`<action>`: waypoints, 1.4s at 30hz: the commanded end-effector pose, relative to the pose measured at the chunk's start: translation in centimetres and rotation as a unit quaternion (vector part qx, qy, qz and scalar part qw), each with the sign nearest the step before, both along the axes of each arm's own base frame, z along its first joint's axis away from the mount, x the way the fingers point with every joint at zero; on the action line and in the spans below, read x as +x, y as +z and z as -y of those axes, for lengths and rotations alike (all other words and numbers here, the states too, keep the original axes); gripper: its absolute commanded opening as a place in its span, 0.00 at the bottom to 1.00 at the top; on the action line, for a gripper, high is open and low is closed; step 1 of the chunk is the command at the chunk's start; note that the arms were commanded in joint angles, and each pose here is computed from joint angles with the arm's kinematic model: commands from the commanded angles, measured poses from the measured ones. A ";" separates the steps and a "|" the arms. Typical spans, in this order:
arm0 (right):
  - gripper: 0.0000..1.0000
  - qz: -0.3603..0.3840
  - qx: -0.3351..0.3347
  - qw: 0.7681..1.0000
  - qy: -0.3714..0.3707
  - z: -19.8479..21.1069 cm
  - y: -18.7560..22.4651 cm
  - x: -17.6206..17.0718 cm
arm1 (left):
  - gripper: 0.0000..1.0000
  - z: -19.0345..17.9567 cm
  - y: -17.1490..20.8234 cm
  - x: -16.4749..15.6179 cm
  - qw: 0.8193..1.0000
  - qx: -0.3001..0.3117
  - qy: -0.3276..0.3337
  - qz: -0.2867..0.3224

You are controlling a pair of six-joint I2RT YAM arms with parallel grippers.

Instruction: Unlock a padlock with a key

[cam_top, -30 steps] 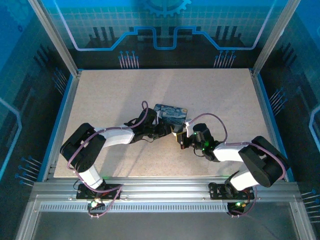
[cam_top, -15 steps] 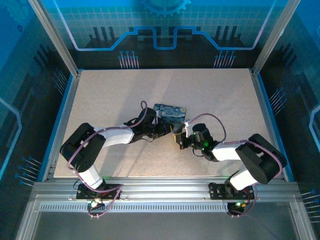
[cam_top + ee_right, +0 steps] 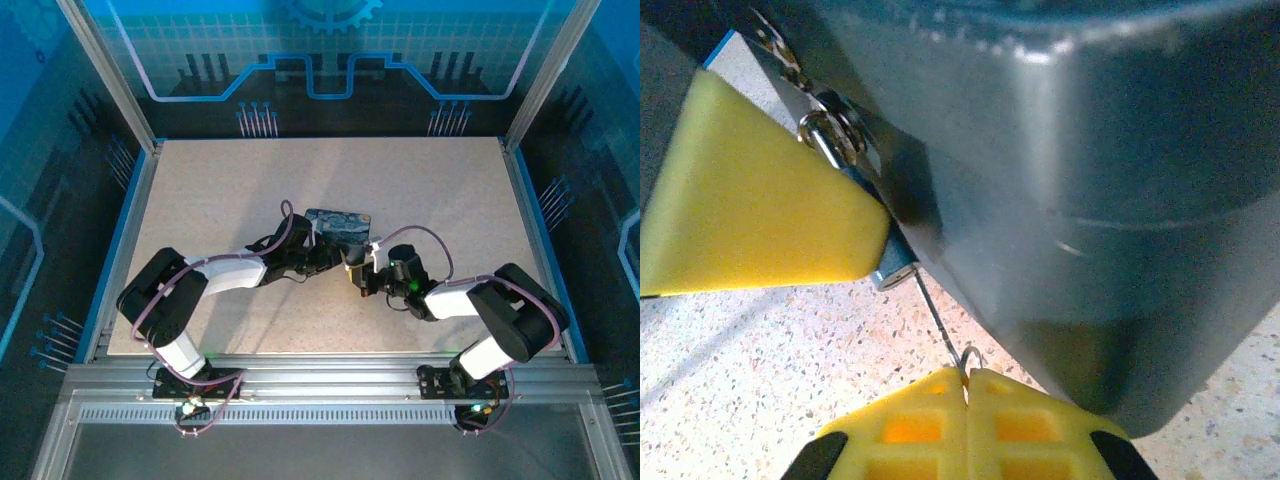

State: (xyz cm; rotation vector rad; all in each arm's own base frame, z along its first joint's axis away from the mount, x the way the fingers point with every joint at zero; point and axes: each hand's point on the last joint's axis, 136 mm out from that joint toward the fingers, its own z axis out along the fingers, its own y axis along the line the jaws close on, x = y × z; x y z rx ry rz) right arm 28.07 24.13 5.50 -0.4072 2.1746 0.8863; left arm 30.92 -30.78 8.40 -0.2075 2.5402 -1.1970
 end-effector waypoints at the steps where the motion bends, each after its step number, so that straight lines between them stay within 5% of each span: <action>1: 0.00 0.051 0.045 0.998 0.008 -0.9 3.4 1.6 | 0.16 1.1 1.8 -1.5 0.999 -0.021 -0.044 0.002; 42: 0.00 0.008 -0.011 0.999 0.041 0.2 0.1 -2.2 | 0.16 -0.3 1.9 -0.1 0.999 -0.016 -0.037 0.004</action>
